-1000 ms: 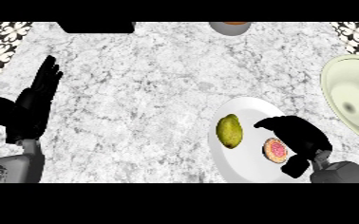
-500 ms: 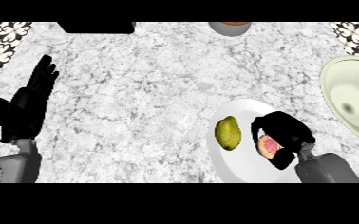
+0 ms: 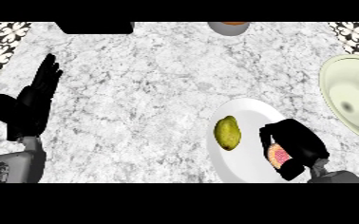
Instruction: Pick the cupcake from the plate and place it in the bowl
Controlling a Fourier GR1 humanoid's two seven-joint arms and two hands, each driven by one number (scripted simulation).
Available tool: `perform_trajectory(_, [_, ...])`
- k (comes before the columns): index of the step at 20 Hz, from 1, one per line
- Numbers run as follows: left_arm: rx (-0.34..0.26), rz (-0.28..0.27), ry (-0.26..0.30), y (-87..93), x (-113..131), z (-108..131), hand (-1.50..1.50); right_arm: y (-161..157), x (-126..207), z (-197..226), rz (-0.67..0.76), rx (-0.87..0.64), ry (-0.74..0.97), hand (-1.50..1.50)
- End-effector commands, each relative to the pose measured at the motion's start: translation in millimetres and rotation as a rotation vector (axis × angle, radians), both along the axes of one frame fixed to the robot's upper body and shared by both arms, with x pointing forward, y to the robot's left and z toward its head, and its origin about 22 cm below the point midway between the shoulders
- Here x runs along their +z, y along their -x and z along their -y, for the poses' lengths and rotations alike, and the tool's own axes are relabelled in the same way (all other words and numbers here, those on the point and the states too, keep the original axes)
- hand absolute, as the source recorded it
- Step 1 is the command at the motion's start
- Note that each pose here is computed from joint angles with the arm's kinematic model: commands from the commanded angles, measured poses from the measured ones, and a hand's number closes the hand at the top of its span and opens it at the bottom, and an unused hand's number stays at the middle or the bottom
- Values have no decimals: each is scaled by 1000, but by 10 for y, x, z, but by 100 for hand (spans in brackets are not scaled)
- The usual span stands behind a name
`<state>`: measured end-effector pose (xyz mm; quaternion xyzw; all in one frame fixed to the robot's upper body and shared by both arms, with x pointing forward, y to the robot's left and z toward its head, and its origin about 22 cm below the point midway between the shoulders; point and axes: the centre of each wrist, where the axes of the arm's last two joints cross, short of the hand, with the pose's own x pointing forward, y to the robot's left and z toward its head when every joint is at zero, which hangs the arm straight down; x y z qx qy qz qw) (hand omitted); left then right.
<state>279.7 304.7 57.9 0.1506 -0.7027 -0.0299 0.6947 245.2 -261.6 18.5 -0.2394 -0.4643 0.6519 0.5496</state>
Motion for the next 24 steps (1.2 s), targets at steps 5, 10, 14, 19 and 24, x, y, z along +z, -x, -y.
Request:
perform_trajectory(5, [15,-16,2,153,-36,18,0,461,556,319,188,-10,-44,150])
perform_trajectory(10, [5,-12,12,134,14,-47,0,629,1067,472,440,-77,-86,150])
perform_trajectory(14, [25,-5,-2,58,23,-17,0,722,1514,489,673,-196,-227,150])
perform_trajectory(19, [28,2,-1,53,55,77,0,880,1887,847,709,-274,-337,150])
perform_trajectory(24, [-8,10,2,-49,43,-80,0,582,2171,1169,694,-388,-360,150])
